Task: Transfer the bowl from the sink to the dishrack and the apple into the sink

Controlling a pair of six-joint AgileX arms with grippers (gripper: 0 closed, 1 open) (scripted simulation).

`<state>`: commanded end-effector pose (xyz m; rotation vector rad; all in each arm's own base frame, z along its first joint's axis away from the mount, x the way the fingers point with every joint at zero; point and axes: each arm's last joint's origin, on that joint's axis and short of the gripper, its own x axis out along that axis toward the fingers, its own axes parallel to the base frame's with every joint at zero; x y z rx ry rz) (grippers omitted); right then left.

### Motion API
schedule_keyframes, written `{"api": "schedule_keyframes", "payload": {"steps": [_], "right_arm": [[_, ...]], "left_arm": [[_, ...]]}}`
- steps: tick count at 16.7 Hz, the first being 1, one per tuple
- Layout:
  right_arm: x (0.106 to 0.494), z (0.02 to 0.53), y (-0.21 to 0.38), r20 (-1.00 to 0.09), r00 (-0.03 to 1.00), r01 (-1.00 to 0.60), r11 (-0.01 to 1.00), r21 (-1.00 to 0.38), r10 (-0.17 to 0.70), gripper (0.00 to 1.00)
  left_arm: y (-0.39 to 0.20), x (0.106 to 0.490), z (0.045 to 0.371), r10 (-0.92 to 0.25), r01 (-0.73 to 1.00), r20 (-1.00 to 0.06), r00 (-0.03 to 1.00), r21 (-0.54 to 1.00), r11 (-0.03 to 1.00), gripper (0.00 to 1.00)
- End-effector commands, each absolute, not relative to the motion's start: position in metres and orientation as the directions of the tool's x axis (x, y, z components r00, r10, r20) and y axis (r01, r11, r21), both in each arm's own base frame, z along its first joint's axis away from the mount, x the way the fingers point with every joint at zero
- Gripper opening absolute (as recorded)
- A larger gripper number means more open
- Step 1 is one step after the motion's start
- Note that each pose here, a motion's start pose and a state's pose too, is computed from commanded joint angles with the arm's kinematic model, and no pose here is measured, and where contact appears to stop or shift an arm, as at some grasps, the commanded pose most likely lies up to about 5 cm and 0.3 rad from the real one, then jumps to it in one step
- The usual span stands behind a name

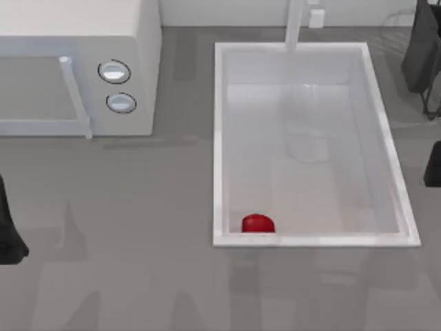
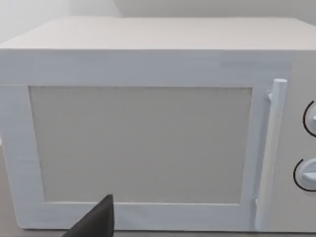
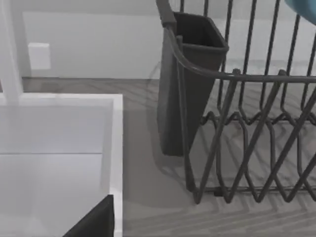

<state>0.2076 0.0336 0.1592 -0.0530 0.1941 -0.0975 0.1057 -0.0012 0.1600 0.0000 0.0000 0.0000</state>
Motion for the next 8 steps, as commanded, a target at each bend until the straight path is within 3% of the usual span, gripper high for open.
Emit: {"api": "schedule_keyframes", "payload": {"steps": [8], "right_arm": [[0.124, 0.164, -0.001, -0.086, 0.995, 0.054, 0.999, -0.006, -0.054, 1.0]], "left_arm": [[-0.001, 0.106, 0.16, 0.0, 0.0, 0.0, 1.0, 0.0, 1.0, 1.0]]}}
